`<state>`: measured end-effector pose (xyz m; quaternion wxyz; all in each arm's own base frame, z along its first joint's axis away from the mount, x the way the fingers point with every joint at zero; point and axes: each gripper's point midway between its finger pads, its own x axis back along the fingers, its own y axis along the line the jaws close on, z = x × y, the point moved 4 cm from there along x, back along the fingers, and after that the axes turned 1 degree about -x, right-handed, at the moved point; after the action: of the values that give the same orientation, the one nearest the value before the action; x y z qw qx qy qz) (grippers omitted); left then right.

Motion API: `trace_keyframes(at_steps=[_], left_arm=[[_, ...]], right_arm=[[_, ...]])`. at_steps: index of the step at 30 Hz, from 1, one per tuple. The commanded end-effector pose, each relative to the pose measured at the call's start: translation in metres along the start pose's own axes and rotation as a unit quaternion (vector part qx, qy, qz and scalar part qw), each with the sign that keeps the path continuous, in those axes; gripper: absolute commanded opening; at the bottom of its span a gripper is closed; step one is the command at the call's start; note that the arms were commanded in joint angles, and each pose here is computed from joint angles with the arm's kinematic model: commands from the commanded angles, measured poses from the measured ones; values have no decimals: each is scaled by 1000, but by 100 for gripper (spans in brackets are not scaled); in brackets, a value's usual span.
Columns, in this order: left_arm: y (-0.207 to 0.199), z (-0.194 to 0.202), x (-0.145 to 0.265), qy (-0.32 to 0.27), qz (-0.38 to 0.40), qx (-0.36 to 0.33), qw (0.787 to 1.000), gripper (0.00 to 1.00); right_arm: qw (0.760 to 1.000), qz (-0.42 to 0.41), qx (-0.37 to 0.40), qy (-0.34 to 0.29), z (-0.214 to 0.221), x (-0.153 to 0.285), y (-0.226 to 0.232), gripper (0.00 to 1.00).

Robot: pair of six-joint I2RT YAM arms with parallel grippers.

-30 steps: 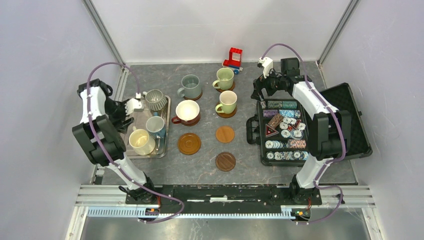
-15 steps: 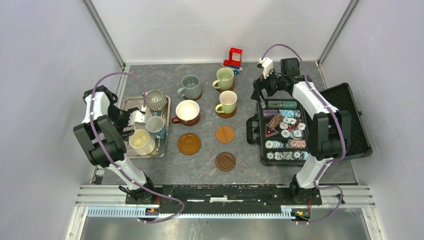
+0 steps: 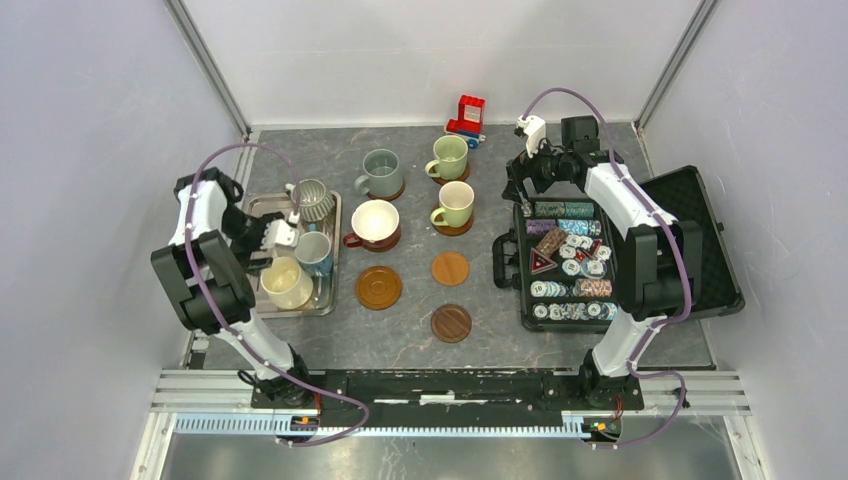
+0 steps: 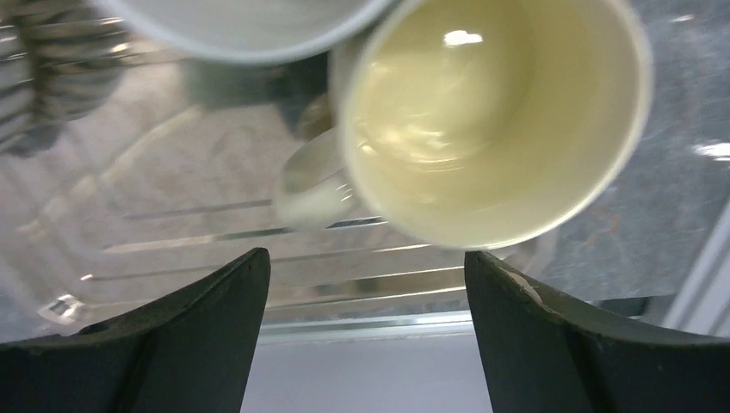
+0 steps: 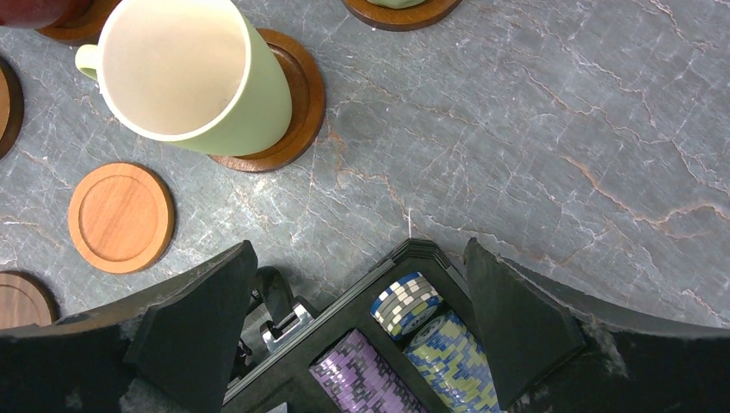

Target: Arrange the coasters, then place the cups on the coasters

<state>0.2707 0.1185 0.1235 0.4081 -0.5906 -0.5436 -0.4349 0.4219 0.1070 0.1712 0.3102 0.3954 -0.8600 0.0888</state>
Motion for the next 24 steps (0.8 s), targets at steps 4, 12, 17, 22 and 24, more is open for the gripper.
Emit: trace_keyframes(at_steps=[4, 12, 17, 22, 24], left_arm=[[59, 1, 41, 1, -82, 52, 995, 87], [70, -47, 53, -73, -112, -9, 991, 86], [103, -80, 55, -95, -136, 28, 986, 83], [118, -113, 51, -110, -136, 56, 983, 80], [119, -120, 44, -108, -133, 60, 983, 78]], right_arm=[[1000, 0, 22, -18, -15, 7, 2, 98], [1000, -4, 19, -17, -13, 5, 3, 98], [1000, -3, 19, -19, -14, 6, 3, 98], [1000, -1, 21, -18, -13, 8, 5, 98], [1000, -1, 21, -18, -12, 8, 5, 98]])
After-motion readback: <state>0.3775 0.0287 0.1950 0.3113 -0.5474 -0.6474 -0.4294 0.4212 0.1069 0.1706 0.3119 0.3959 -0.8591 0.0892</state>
